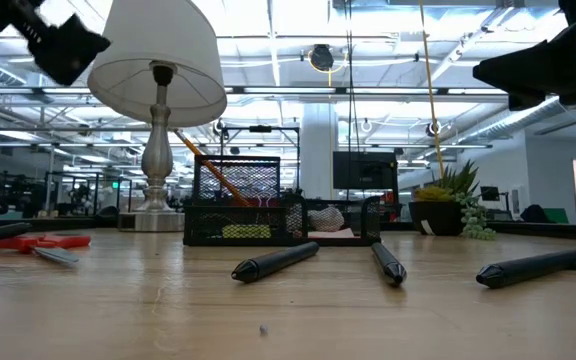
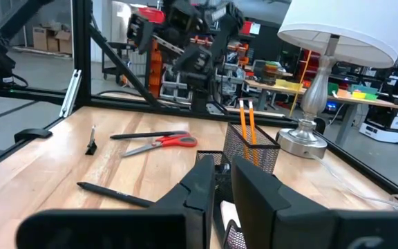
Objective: Pick and place office supplies into organizer
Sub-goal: Put the black pen into the black desk organizer
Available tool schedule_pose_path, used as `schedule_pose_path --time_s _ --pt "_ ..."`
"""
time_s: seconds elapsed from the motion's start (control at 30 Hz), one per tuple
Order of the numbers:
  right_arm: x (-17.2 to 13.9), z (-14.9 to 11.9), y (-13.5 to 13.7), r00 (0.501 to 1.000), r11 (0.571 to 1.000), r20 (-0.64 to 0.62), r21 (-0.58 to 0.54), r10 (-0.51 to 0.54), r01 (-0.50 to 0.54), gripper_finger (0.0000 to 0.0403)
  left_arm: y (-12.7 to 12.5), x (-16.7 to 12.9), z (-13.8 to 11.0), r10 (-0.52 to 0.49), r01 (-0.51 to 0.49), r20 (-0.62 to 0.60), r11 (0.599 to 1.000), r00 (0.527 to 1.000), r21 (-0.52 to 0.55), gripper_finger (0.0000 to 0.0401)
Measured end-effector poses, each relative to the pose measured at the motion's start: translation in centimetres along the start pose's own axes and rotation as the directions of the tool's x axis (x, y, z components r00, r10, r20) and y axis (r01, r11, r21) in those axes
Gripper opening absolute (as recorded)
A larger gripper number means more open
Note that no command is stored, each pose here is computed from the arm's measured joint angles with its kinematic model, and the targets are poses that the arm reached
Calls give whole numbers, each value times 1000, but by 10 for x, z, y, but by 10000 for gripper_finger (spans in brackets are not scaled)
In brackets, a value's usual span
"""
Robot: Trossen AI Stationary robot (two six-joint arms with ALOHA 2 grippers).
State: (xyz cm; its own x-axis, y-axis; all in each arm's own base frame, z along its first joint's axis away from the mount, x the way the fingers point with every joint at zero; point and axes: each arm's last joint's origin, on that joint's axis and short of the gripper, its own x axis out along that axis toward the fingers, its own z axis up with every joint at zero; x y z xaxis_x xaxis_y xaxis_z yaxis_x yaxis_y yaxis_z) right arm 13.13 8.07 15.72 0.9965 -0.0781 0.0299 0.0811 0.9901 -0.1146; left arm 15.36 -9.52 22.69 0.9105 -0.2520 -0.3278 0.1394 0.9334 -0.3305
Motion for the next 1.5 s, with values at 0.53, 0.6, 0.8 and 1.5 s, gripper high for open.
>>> schedule_pose_path --time_s 0.53,0.6,0.8,1.5 --pt "0 0 0 1000 1000 0 0 0 0 43 -44 46 31 210 -50 -537 954 817 297 319" --pt "0 0 0 1000 1000 0 0 0 0 43 -45 46 27 221 -16 -567 939 793 343 319" --pt "0 0 0 1000 1000 0 0 0 0 43 -44 46 4 333 29 -668 882 665 469 319" --pt "0 0 0 1000 1000 0 0 0 0 43 -49 56 -27 499 222 -667 683 553 696 319"
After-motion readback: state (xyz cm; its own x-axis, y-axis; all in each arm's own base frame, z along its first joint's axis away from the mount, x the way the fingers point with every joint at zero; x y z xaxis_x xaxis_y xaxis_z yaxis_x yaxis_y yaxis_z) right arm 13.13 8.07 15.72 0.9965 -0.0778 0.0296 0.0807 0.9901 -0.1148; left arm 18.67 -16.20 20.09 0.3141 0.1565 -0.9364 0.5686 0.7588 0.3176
